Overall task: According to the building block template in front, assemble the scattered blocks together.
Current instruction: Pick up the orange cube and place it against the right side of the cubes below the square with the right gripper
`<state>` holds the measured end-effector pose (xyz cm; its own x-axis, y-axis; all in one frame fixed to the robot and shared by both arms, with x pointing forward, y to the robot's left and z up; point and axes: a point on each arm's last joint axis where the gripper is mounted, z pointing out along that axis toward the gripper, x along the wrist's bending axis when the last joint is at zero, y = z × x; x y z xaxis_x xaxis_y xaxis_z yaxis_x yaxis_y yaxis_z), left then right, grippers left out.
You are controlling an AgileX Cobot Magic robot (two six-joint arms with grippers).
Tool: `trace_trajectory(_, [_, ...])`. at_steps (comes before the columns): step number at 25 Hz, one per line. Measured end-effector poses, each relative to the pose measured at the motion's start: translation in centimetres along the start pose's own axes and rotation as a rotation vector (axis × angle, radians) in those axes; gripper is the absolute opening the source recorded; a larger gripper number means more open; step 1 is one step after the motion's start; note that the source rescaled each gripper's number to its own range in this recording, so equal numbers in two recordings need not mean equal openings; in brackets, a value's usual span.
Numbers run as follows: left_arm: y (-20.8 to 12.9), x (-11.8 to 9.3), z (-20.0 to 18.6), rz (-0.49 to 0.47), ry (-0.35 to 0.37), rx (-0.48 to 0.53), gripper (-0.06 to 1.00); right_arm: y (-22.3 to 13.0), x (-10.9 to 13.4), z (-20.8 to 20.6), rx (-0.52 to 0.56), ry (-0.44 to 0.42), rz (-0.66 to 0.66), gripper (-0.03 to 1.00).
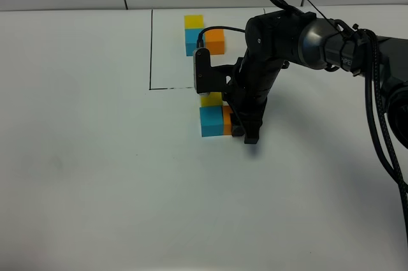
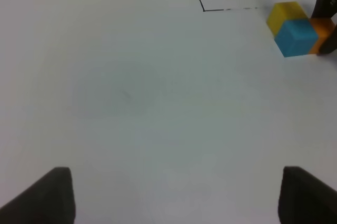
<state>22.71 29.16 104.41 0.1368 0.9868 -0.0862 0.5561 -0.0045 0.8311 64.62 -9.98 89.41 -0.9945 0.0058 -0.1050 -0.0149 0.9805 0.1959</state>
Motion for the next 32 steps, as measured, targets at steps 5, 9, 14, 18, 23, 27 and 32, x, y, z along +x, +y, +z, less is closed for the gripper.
trace_trajectory(5, [0.0, 0.0, 0.0, 0.0, 0.0, 0.0, 0.66, 0.26, 0.09, 0.04, -0.002, -0.003, -0.006, 0.03])
trace_trajectory(9, [0.0, 0.0, 0.0, 0.0, 0.0, 0.0, 0.66, 0.47, 0.14, 0.04, -0.017, -0.001, 0.004, 0.03])
trace_trajectory(14, [0.0, 0.0, 0.0, 0.0, 0.0, 0.0, 0.66, 0.59, 0.18, 0.08, -0.03, 0.005, 0.017, 0.03])
trace_trajectory(18, [0.0, 0.0, 0.0, 0.0, 0.0, 0.0, 0.66, 0.59, 0.18, 0.08, -0.03, 0.005, 0.017, 0.03])
trace_trajectory(23, [0.0, 0.0, 0.0, 0.0, 0.0, 0.0, 0.66, 0.59, 0.18, 0.08, -0.03, 0.005, 0.017, 0.03])
trace_trajectory(27, [0.0, 0.0, 0.0, 0.0, 0.0, 0.0, 0.66, 0.59, 0.18, 0.08, -0.03, 0.005, 0.016, 0.03])
trace_trajectory(32, [0.0, 0.0, 0.0, 0.0, 0.0, 0.0, 0.66, 0.59, 0.19, 0.08, -0.03, 0.005, -0.024, 0.03])
